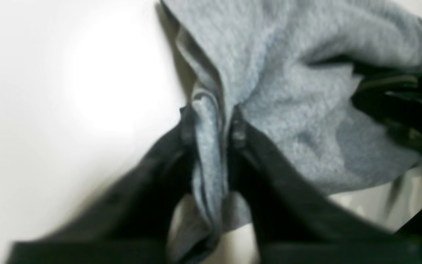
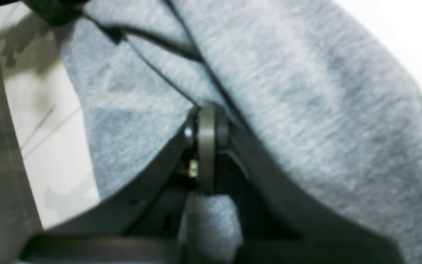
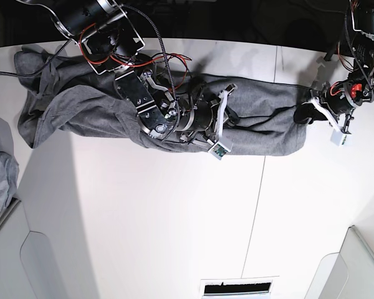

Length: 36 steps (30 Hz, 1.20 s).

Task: Layout the t-shirt on the table in an organized manner, then fold the t-shirt properly
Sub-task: 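Regrasp the shirt's end with the left gripper beside the right gripper, then fold the shirt's end with the left gripper toward the right gripper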

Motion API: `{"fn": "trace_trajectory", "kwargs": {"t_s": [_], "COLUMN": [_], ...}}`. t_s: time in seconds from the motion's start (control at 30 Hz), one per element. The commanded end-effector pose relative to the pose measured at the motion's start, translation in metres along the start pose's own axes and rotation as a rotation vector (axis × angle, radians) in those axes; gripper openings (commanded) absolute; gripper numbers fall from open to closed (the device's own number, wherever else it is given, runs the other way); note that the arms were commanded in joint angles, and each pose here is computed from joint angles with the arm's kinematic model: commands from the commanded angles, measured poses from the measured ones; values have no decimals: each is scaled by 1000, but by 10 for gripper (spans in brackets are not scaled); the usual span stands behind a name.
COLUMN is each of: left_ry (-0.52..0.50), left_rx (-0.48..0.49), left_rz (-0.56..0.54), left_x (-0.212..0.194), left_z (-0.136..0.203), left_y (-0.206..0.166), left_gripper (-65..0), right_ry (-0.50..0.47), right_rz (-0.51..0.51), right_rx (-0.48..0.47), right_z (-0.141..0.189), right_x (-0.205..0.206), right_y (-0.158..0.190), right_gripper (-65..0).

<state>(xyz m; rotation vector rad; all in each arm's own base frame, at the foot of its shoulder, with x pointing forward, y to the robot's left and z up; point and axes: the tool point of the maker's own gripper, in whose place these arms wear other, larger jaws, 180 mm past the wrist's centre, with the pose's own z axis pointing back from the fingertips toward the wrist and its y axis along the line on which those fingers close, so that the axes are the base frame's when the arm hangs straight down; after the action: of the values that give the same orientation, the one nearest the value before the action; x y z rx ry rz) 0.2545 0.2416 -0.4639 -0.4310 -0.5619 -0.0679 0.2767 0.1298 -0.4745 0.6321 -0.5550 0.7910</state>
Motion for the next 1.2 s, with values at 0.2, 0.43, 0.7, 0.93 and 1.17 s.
{"fn": "trace_trajectory", "kwargs": {"t_s": [0.2, 0.43, 0.7, 0.93, 1.17], "left_ry": [-14, -56, -71, -13, -75], "left_rx": [27, 80, 168, 217, 74], "left_rz": [-32, -70, -148, -198, -368], "left_x": [9, 35, 70, 83, 103], "left_z": [11, 37, 65, 83, 84], "left_y": [12, 39, 67, 72, -16], "left_gripper": [-650, -650, -650, -650, -650], "right_ry": [12, -134, -142, -137, -82], "right_rz": [7, 78, 126, 19, -106], "right_rx": [14, 15, -8, -97, -175], "right_z": [3, 22, 37, 57, 83], "right_x": [6, 65, 84, 79, 50], "right_y": [3, 12, 13, -30, -77], "right_gripper": [-650, -650, -650, -650, -650]}}
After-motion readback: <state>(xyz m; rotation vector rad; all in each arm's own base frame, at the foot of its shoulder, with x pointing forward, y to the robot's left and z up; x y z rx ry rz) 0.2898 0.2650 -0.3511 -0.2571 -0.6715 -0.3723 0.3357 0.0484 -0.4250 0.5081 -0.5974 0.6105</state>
